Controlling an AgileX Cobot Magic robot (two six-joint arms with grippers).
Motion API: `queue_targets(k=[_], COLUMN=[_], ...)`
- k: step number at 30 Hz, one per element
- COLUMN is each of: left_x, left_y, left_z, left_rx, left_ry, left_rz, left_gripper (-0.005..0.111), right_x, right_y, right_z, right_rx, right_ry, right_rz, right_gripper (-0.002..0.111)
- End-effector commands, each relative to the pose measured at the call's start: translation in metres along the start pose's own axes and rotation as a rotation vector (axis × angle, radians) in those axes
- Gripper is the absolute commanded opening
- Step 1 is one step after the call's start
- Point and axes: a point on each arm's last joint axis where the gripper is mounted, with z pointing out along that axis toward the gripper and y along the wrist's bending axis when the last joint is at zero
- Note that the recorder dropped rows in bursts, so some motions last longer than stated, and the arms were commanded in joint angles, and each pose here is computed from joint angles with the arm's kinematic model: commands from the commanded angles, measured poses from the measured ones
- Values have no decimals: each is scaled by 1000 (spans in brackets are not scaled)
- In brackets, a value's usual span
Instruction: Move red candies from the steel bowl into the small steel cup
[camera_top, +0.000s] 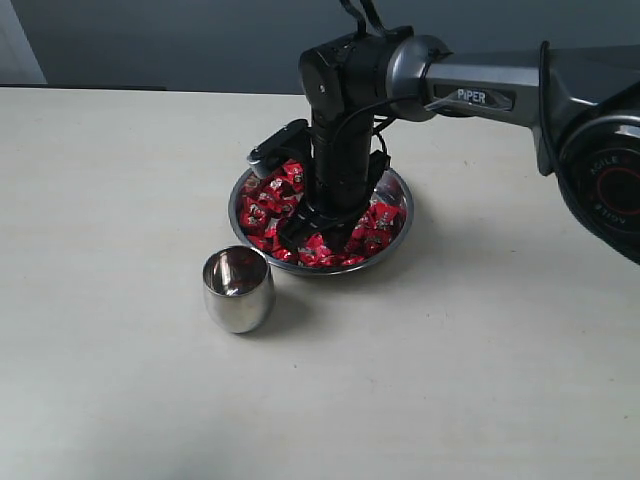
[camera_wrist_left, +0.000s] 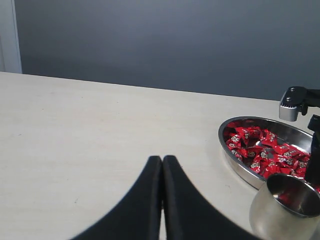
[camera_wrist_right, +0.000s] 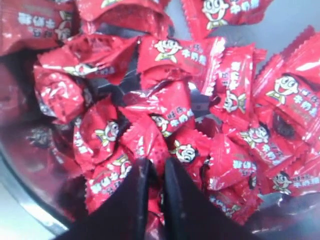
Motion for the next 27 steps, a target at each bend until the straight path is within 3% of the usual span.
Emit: queue_targets(k=[1, 7, 15, 23, 27], left_x=[0, 0, 0, 0, 0], left_y=[0, 0, 0, 0, 0], left_z=[0, 0, 0, 0, 0], left_rx=[8, 8, 8, 8, 8], left_ry=[-6, -6, -6, -6, -6], left_rz=[-2, -2, -2, -2, -2], left_gripper=[0, 0, 0, 0, 0], right_x=[0, -4, -8, 6, 5], right_y=[-4, -4, 4, 33, 52], right_z=[-4, -14, -63, -117, -120], right_rx=[5, 14, -30, -288, -314], right_ry=[-15, -83, -258, -325, -315], right_rz=[8, 17, 55, -36, -97], right_gripper=[-1, -1, -1, -1, -1])
